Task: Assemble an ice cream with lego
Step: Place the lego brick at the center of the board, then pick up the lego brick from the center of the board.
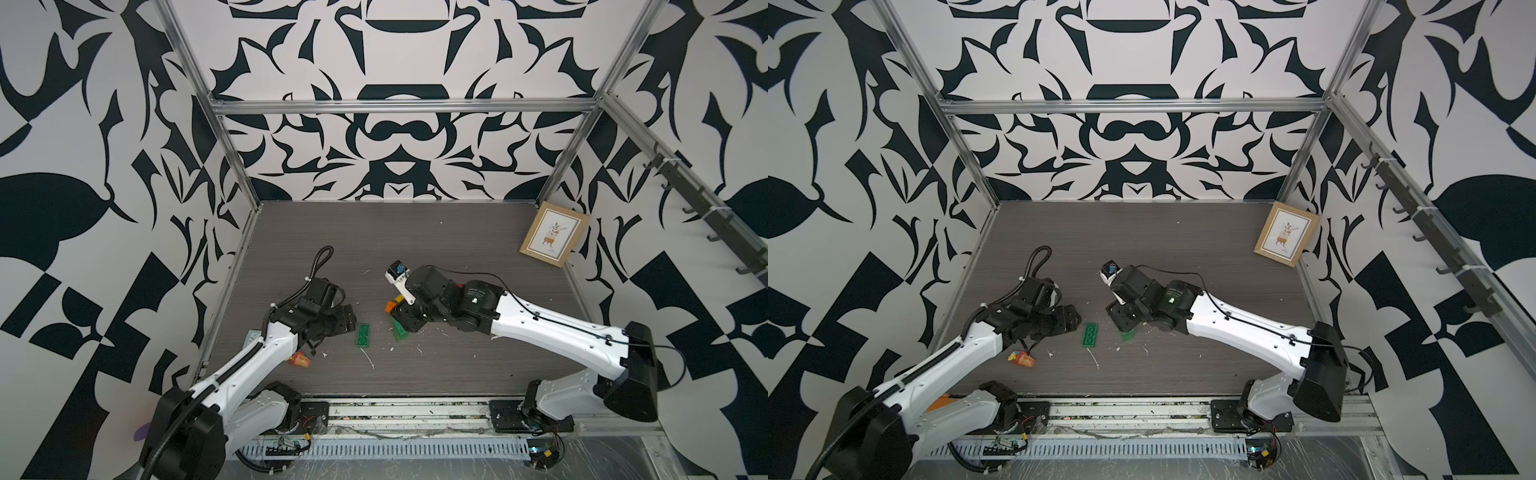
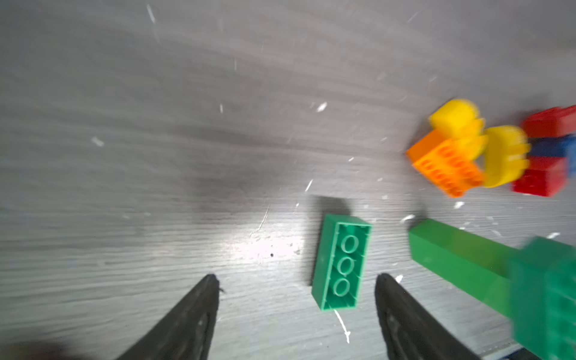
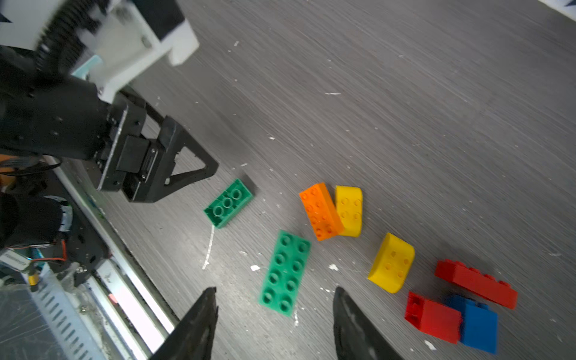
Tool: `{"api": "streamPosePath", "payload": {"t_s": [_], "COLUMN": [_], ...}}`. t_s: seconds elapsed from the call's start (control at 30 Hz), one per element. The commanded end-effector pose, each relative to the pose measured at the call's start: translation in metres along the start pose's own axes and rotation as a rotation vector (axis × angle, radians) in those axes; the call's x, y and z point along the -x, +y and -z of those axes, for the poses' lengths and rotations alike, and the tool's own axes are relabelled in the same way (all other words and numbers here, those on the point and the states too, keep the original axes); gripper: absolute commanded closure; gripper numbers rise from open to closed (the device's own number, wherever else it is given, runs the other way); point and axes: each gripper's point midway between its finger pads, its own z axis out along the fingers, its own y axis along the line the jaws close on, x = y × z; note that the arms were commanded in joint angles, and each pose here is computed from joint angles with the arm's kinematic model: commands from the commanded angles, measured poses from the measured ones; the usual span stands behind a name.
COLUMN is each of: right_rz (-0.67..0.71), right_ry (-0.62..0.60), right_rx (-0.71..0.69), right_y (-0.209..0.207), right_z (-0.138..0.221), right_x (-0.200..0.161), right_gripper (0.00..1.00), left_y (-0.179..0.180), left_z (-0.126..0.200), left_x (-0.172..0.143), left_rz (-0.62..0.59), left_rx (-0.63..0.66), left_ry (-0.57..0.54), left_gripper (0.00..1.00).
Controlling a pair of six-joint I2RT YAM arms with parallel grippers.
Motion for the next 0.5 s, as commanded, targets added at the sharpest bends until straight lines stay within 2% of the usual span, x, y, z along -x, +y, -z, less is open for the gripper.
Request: {"api": "streamPosePath", "payload": {"t_s": [0.0,0.13,0.23,0.37,0.47], "right_rz": [-0.05,-0.111,-0.139,-0.175,-0.203], "right_ry": [0.0,0.059,0.132,0.237,0.284], "right_rx": [0.01,0.002,-0.045,-0.065,-0.096], "right_y": [0.024,0.041,0.054,0.07,0.068], "right_z": [-0.006,-0.03,-0.05,-0.073,-0.087], "right_x": [0.012,0.008,-0.001,-0.026,-0.047], "right_gripper": [0.39,0.39,0.38,0.36,0.34], "left_y": [-0.01,-0.02,-0.02,-0.02,-0.017], "left_z": [0.066,0.136,0.171,0.2,0.211], "left_x": [0.048,0.082,0.098,0.113,0.117], "left_rz": [-0.05,-0.123,-0.165,-0.178,-0.17], "left_rx": [0.0,0.009,0.04,0.035,0.009], "left_ry": [-0.239,-0.41,-0.485,-0.57,-0.587], "left_gripper": [0.14,0.06,0.03,0.01,0.01]}}
